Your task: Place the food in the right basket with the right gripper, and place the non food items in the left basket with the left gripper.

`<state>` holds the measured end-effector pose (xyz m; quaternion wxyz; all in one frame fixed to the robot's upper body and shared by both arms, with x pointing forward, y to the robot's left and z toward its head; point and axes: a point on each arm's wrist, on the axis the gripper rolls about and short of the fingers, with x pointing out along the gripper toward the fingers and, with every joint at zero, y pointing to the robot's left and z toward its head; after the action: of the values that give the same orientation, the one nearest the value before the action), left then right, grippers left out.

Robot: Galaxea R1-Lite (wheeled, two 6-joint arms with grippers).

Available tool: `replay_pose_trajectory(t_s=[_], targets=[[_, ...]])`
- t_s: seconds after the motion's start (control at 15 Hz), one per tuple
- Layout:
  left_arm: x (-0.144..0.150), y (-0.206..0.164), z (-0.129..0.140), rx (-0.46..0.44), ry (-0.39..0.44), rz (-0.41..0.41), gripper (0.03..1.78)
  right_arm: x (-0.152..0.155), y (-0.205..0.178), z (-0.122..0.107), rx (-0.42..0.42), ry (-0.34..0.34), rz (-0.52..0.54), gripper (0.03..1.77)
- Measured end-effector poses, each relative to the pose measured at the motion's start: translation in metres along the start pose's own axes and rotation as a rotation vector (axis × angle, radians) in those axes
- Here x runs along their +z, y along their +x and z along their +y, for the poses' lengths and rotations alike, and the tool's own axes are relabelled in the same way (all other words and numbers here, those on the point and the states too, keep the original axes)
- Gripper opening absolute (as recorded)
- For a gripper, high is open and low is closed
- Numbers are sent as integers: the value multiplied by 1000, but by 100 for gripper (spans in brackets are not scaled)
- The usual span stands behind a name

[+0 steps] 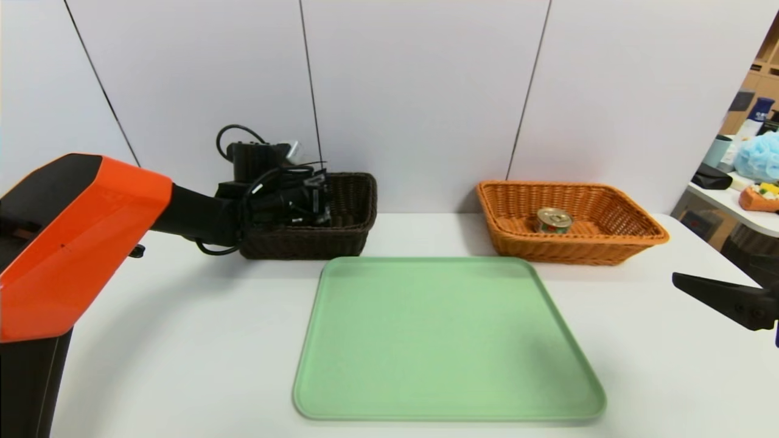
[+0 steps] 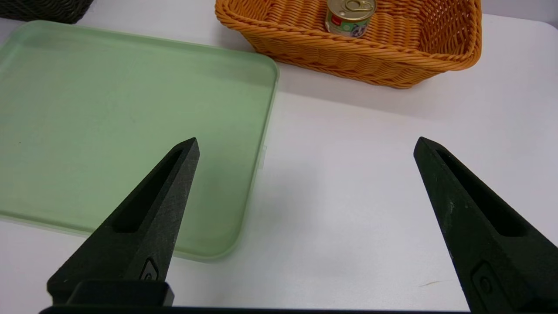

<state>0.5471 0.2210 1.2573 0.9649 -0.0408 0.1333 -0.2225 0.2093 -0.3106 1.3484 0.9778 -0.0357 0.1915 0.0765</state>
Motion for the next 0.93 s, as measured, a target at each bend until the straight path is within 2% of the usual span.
replay_pose_trajectory(t_s=[0.13, 0.33, 0.6, 0.8, 0.93], targets=[[0, 1, 0, 0, 0, -1, 95, 0, 1, 0, 0, 0, 2, 170], [0, 2, 0, 0, 0, -2, 120, 0, 1, 0, 0, 0, 3, 170], [3, 0, 0, 1, 3, -12, 140, -1, 1, 0, 0, 0, 5, 170], [41, -23, -8, 18, 29, -87, 150, -2, 0, 0, -2, 1, 4, 170], [65, -48, -9, 61, 79, -99, 154, -1, -1, 0, -5, 1, -2, 170]])
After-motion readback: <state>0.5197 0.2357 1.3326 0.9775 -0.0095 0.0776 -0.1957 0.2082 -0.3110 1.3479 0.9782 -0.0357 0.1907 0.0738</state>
